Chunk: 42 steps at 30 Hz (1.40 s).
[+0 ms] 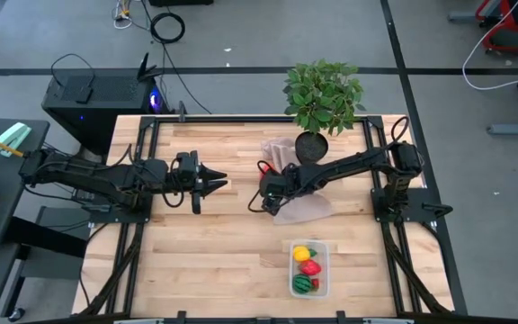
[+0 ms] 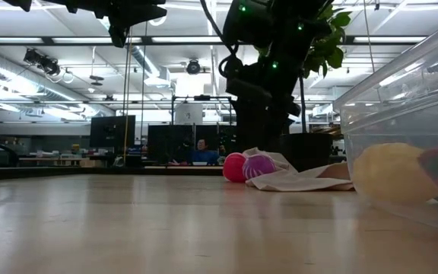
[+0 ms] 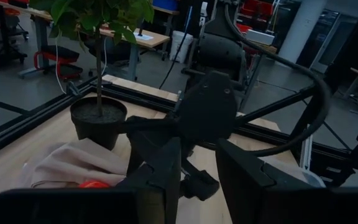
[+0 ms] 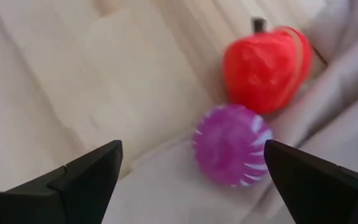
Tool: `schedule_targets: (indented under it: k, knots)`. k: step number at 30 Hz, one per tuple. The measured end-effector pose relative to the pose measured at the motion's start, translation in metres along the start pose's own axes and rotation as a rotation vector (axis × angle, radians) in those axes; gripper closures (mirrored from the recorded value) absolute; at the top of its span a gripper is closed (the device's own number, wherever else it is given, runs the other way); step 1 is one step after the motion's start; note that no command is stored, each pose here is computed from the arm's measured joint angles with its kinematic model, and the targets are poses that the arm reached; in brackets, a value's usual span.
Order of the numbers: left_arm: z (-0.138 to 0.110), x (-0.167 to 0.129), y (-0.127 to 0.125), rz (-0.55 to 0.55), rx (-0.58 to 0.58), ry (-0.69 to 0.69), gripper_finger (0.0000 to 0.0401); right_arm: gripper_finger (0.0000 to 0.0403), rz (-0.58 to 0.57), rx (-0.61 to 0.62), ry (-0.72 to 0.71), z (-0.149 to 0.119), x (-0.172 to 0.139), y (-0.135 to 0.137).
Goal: Pick and placing Produce into tupperware
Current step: Put the purple onion into the transparent bin
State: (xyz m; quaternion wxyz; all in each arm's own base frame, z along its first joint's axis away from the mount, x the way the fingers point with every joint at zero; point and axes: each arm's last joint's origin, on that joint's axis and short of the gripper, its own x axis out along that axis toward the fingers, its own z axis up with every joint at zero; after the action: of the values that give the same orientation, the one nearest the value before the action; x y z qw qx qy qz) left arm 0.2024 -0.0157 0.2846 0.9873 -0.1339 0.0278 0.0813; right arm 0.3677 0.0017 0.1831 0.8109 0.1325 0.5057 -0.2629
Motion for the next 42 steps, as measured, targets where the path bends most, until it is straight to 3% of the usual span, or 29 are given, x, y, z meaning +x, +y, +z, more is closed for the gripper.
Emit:
schedule_targets:
  k: [16, 25, 42]
  knots:
    - [0.000, 0.000, 0.000, 0.000, 0.000, 0.001, 0.0294, 0.0003, -0.020, 0.000, -0.010, 0.007, 0.004, -0.010]
    - [0.000, 0.000, 0.000, 0.000, 0.000, 0.001, 0.0294, 0.0003, -0.046, -0.001, 0.043, -0.007, 0.017, -0.018]
    - [-0.001, 0.000, 0.000, 0.003, 0.004, 0.009, 0.0294, 0.0003, -0.045, 0.036, 0.026, 0.001, 0.036, -0.026]
